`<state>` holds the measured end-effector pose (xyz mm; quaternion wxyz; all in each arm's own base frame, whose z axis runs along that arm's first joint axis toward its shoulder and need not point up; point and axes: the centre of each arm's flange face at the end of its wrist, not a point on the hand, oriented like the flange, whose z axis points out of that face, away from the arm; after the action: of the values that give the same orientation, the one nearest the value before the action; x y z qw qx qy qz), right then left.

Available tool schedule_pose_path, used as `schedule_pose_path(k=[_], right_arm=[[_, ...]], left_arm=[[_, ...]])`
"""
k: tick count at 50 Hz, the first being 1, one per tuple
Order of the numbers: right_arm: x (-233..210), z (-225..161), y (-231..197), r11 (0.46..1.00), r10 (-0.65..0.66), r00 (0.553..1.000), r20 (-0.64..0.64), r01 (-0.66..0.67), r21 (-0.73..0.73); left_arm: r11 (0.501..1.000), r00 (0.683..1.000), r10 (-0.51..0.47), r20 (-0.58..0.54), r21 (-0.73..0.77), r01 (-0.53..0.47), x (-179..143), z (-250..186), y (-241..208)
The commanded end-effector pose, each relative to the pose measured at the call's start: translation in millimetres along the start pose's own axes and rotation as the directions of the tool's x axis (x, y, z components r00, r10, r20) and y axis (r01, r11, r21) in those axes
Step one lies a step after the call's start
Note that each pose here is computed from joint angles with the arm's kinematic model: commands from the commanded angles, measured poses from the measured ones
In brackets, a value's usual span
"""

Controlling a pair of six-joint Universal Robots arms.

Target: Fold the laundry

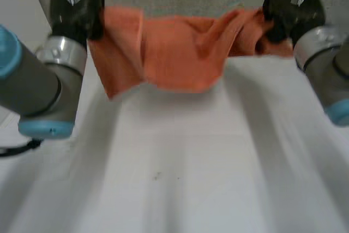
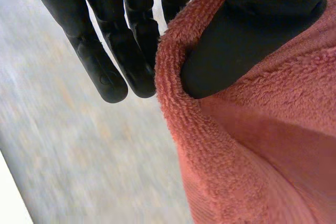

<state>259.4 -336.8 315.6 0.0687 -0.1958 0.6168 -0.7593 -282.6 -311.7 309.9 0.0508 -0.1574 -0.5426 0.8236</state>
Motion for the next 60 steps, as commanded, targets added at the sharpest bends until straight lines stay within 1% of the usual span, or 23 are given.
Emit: schedule_pose_path(k=[1, 2, 4, 5, 7, 10, 18, 20, 24, 28, 31, 33, 34, 36, 37, 38, 39, 41, 42, 44, 47, 51, 60], right_arm=[[-21, -36, 75, 0.961, -0.069, 0.993, 0.091, 0.091, -0.260], [-21, -36, 76, 0.961, -0.069, 0.993, 0.092, 0.091, -0.260], [-28, -44, 112, 0.922, -0.093, 0.987, 0.132, 0.135, -0.363], [-28, -44, 112, 0.922, -0.093, 0.987, 0.132, 0.136, -0.364], [-32, -52, 130, 0.881, -0.115, 0.978, 0.174, 0.181, -0.438], [-29, -56, 133, 0.866, -0.113, 0.977, 0.179, 0.185, -0.465], [-26, -55, 130, 0.872, -0.111, 0.979, 0.170, 0.179, -0.457], [-25, -55, 131, 0.870, -0.111, 0.980, 0.166, 0.176, -0.460], [-22, -55, 133, 0.868, -0.111, 0.981, 0.158, 0.173, -0.465], [-19, -54, 135, 0.868, -0.114, 0.982, 0.150, 0.172, -0.466], [-18, -53, 134, 0.871, -0.116, 0.982, 0.146, 0.171, -0.460], [-17, -53, 135, 0.874, -0.118, 0.983, 0.142, 0.171, -0.456], [-17, -53, 135, 0.874, -0.118, 0.983, 0.142, 0.171, -0.456], [-16, -53, 136, 0.871, -0.116, 0.983, 0.141, 0.169, -0.461], [-16, -53, 136, 0.871, -0.116, 0.983, 0.141, 0.169, -0.461], [-16, -54, 137, 0.869, -0.115, 0.983, 0.142, 0.169, -0.464], [-16, -54, 137, 0.869, -0.115, 0.983, 0.142, 0.169, -0.464], [-17, -55, 138, 0.867, -0.115, 0.983, 0.146, 0.171, -0.467], [-17, -56, 138, 0.867, -0.115, 0.983, 0.146, 0.171, -0.467], [-17, -56, 139, 0.866, -0.115, 0.982, 0.147, 0.172, -0.470], [-14, -56, 140, 0.863, -0.116, 0.983, 0.142, 0.171, -0.475], [-12, -56, 141, 0.862, -0.116, 0.984, 0.138, 0.169, -0.478], [-12, -56, 141, 0.863, -0.120, 0.983, 0.141, 0.173, -0.475]], left_arm=[[0.950, 0.996, -0.001, -0.088, -0.310, -0.026, 17, -53, 103], [0.950, 0.996, -0.001, -0.088, -0.311, -0.026, 17, -53, 103], [0.912, 0.994, 0.004, -0.107, -0.407, -0.047, 21, -67, 134], [0.912, 0.994, 0.004, -0.107, -0.407, -0.047, 21, -67, 135], [0.882, 0.996, 0.018, -0.090, -0.468, -0.059, 11, -74, 152], [0.859, 0.997, 0.031, -0.073, -0.508, -0.064, -2, -80, 158], [0.893, 0.994, 0.052, -0.099, -0.440, -0.090, -8, -87, 105], [0.915, 0.985, 0.036, -0.166, -0.391, -0.099, 7, -98, 77], [0.936, 0.971, 0.014, -0.238, -0.339, -0.097, 22, -114, 50], [0.933, 0.940, 0.009, -0.342, -0.336, -0.131, 43, -140, 46], [0.930, 0.926, 0.026, -0.376, -0.331, -0.160, 50, -148, 47], [0.912, 0.891, 0.088, -0.446, -0.323, -0.252, 63, -161, 55], [0.912, 0.891, 0.088, -0.446, -0.323, -0.252, 63, -161, 55], [0.879, 0.836, 0.153, -0.527, -0.314, -0.359, 77, -173, 74], [0.879, 0.836, 0.153, -0.528, -0.314, -0.359, 77, -173, 74], [0.863, 0.808, 0.192, -0.557, -0.297, -0.409, 82, -176, 80], [0.863, 0.808, 0.192, -0.557, -0.296, -0.409, 82, -176, 81], [0.818, 0.766, 0.281, -0.578, -0.273, -0.506, 84, -176, 93], [0.818, 0.766, 0.282, -0.578, -0.273, -0.507, 84, -176, 93], [0.766, 0.733, 0.360, -0.577, -0.266, -0.585, 83, -173, 105], [0.729, 0.719, 0.410, -0.561, -0.273, -0.628, 79, -168, 114], [0.705, 0.716, 0.430, -0.551, -0.290, -0.647, 72, -163, 124], [0.654, 0.744, 0.443, -0.500, -0.388, -0.650, 42, -149, 148]])
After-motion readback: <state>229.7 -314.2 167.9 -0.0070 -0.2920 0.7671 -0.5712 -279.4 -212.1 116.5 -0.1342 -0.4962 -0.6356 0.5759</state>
